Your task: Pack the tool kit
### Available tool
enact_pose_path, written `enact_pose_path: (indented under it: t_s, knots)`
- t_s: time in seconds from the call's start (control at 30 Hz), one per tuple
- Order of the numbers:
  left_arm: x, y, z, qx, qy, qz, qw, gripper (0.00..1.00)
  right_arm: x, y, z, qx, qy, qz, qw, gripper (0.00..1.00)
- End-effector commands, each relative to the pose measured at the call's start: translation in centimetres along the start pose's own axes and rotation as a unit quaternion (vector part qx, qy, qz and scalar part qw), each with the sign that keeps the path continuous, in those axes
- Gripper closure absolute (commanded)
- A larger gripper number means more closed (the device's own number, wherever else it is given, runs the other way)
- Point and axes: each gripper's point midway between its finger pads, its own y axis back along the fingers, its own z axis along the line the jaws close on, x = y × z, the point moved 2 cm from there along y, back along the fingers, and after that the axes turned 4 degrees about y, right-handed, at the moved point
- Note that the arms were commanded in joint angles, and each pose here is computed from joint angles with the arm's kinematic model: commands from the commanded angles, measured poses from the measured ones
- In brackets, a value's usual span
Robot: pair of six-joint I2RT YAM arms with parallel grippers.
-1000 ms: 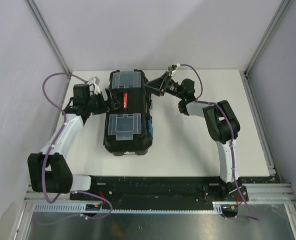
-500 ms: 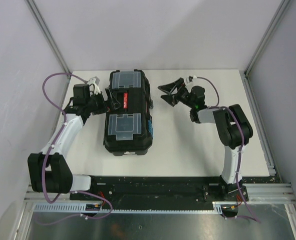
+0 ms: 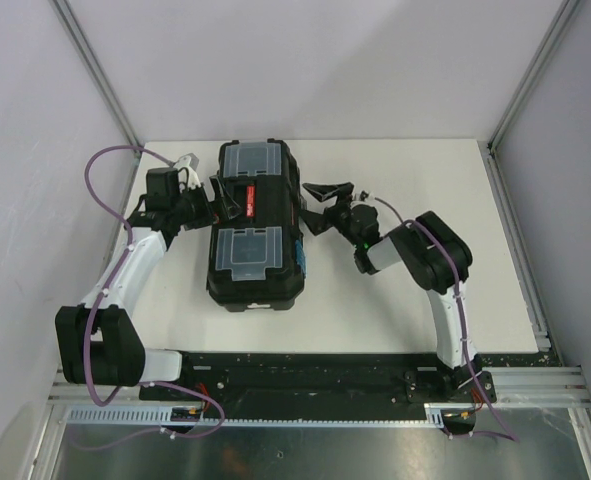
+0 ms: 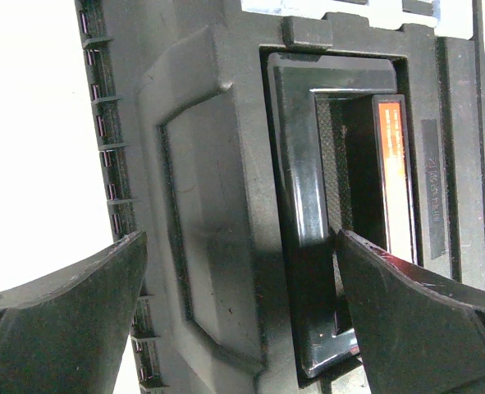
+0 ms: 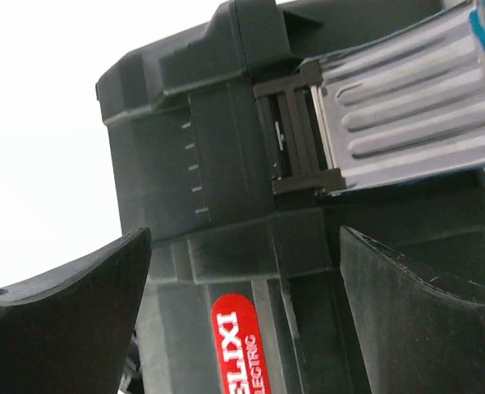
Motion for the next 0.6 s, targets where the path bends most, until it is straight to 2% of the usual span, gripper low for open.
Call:
enact_pose_path:
  t_s: [0.0, 0.17, 0.57]
  knots:
    - [2.5, -0.8, 2.7, -0.056, -0.001, 0.048, 0.997, 0.01, -1.2, -0.5, 2.1, -0.060, -0.103, -0.090, 0.989, 0.01]
    - [2.3, -0.9, 2.6, -0.056, -0.003, 0.046, 0.997, 0.01, -1.6, -0.7, 0.3, -0.055, -0.165, -0.126, 0.977, 0.01]
    - [2.3, -1.0, 2.8, -0.059, -0.003, 0.051, 0.997, 0.01, -1.8, -2.4, -2.2, -0.038, -0.198, -0.140, 0.969, 0.01]
